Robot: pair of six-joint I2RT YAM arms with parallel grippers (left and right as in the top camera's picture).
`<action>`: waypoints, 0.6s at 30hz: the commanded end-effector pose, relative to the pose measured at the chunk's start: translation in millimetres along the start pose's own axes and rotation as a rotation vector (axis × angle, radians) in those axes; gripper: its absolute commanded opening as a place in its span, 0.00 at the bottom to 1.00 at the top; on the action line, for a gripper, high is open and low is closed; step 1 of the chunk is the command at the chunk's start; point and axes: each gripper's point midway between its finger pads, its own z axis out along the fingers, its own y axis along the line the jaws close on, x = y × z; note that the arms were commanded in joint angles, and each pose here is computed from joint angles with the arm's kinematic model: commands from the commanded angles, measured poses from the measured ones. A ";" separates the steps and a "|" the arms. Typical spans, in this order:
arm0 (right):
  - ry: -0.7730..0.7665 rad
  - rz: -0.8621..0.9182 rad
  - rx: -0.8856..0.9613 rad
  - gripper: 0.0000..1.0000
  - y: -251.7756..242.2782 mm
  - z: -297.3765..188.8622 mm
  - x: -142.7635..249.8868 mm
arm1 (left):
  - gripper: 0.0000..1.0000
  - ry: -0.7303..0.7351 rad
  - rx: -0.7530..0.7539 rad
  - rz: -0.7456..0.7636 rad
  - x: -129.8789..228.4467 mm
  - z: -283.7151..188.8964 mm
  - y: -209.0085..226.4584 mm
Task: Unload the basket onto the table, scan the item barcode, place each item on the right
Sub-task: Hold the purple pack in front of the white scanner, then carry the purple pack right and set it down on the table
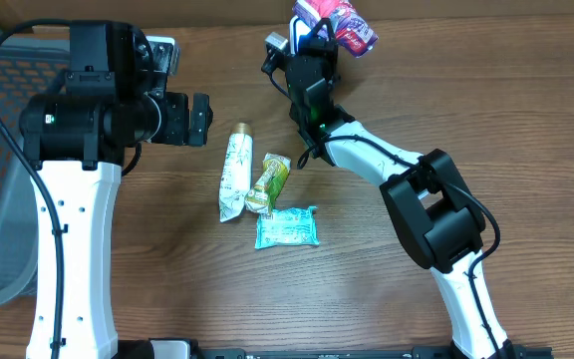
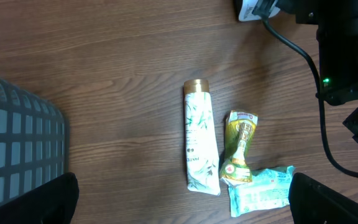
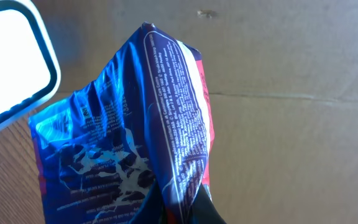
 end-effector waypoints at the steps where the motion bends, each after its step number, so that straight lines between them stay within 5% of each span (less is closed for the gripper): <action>1: 0.015 0.223 0.074 0.04 -47.2 -16.1 -4.3 | 1.00 -0.007 0.013 -0.007 -2.4 -0.8 -1.8; 11: 0.121 0.551 0.040 0.04 -147.6 -61.1 47.7 | 0.99 -0.007 0.013 -0.007 -2.4 -0.8 -1.9; 18: 0.025 1.034 -0.659 0.04 -105.7 -141.3 53.6 | 1.00 -0.007 0.013 -0.008 -2.4 -0.8 -1.7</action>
